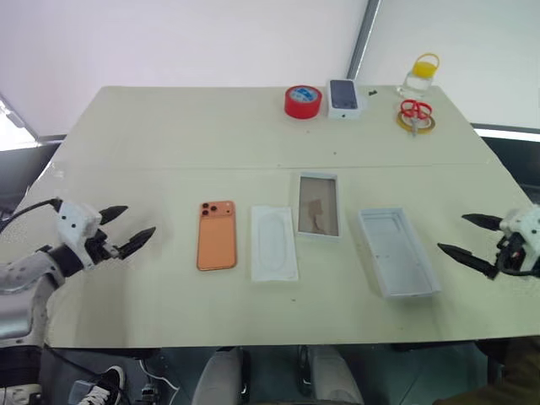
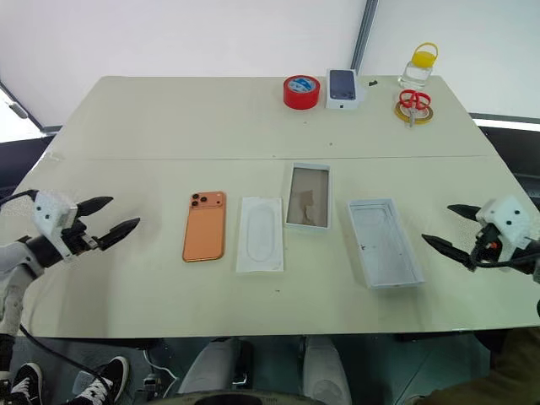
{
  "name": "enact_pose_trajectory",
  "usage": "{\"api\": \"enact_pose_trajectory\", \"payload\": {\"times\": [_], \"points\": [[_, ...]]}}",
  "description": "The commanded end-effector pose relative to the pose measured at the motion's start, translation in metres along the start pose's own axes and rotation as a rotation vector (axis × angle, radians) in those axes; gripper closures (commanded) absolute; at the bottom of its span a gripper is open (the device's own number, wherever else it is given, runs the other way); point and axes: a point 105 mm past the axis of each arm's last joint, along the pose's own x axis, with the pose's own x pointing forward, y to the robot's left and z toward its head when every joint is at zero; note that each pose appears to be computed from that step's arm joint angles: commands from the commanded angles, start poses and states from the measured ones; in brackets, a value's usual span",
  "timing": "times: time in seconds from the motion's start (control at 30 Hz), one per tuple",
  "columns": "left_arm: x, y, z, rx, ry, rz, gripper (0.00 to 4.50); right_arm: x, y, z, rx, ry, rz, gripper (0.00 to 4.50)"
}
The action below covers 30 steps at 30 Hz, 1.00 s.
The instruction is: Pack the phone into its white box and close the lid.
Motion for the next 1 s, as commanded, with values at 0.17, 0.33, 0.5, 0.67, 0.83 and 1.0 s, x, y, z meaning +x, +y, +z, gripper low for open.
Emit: {"api": "enact_pose_trajectory", "payload": {"times": [0.17,0.33,0.5,0.67,0.83,1.0], "points": [[0.040,-0.048,0.023,-0.226,0.054,-0.160,0.17,0.043,0.050,0.068,-0.110,-0.177,0.206,0.03],[0.057,-0.078,0.033,-0.450,0.138,-0.272,0.17,0.063,0.078,0.078,-0.156,-0.184,0.316,0.03],[0.068,-0.105,0.039,-0.653,0.224,-0.385,0.17,0.068,0.096,0.074,-0.176,-0.161,0.412,0.03],[0.078,-0.119,0.039,-0.787,0.301,-0.440,0.17,0.074,0.094,0.074,-0.177,-0.170,0.406,0.03],[0.086,-0.125,0.036,-0.868,0.390,-0.442,0.17,0.078,0.092,0.074,-0.202,-0.173,0.386,0.03],[0.096,-0.133,0.030,-0.856,0.438,-0.417,0.17,0.083,0.090,0.070,-0.206,-0.170,0.367,0.03]]}}
